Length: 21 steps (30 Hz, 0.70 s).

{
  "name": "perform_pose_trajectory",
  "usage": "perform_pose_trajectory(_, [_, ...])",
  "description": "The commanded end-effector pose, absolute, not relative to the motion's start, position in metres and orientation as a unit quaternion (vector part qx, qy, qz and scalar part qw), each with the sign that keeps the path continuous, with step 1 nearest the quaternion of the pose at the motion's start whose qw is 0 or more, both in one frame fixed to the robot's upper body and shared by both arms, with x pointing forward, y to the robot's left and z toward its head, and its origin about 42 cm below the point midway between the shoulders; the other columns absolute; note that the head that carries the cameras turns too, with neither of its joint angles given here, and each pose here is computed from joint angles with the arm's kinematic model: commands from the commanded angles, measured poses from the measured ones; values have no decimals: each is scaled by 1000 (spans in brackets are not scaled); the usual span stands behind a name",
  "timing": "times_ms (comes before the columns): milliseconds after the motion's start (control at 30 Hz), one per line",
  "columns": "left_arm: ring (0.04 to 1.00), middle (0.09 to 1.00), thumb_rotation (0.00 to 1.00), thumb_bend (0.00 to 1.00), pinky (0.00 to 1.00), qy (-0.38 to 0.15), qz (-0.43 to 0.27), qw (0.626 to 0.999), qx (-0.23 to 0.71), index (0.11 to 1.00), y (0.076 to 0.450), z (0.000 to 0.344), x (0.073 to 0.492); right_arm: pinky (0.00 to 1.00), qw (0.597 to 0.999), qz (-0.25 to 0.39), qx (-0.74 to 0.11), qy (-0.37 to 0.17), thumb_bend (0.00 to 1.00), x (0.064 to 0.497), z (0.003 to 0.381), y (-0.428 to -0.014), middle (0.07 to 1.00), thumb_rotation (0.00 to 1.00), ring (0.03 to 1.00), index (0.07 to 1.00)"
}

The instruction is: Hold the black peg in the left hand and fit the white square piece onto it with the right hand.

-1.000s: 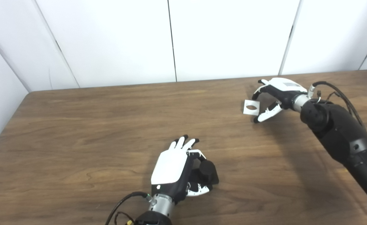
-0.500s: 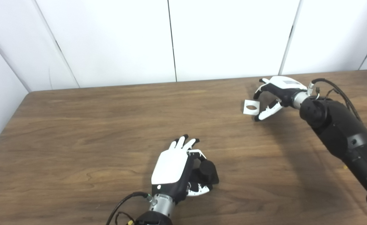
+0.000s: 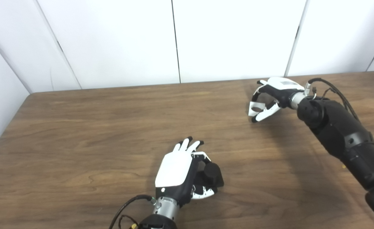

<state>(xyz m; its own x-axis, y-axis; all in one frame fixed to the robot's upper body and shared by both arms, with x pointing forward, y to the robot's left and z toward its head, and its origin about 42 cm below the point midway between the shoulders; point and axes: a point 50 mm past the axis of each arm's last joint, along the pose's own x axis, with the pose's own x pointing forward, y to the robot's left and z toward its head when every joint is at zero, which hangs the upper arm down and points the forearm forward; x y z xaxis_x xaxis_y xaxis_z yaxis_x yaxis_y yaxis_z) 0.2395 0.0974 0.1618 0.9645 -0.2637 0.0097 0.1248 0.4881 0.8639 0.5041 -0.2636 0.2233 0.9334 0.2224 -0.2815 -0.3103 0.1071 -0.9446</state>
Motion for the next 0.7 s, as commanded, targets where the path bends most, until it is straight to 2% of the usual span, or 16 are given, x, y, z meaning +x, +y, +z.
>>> perform_pose_trajectory(0, [1000,924,78,512,991,-87,-105,858,495,492,93,169,245,1000,740,164,-652,-3,825,518,260,-252,994,409,1000,731])
perform_pose_trajectory(267, [1000,927,78,512,992,-85,-106,859,494,492,91,170,244,1000,739,167,-653,-5,827,521,258,-245,991,403,1000,733])
perform_pose_trajectory(667, [1000,926,78,512,988,-87,-105,860,492,492,91,171,244,1000,734,161,-660,9,816,519,256,-258,993,384,1000,733])
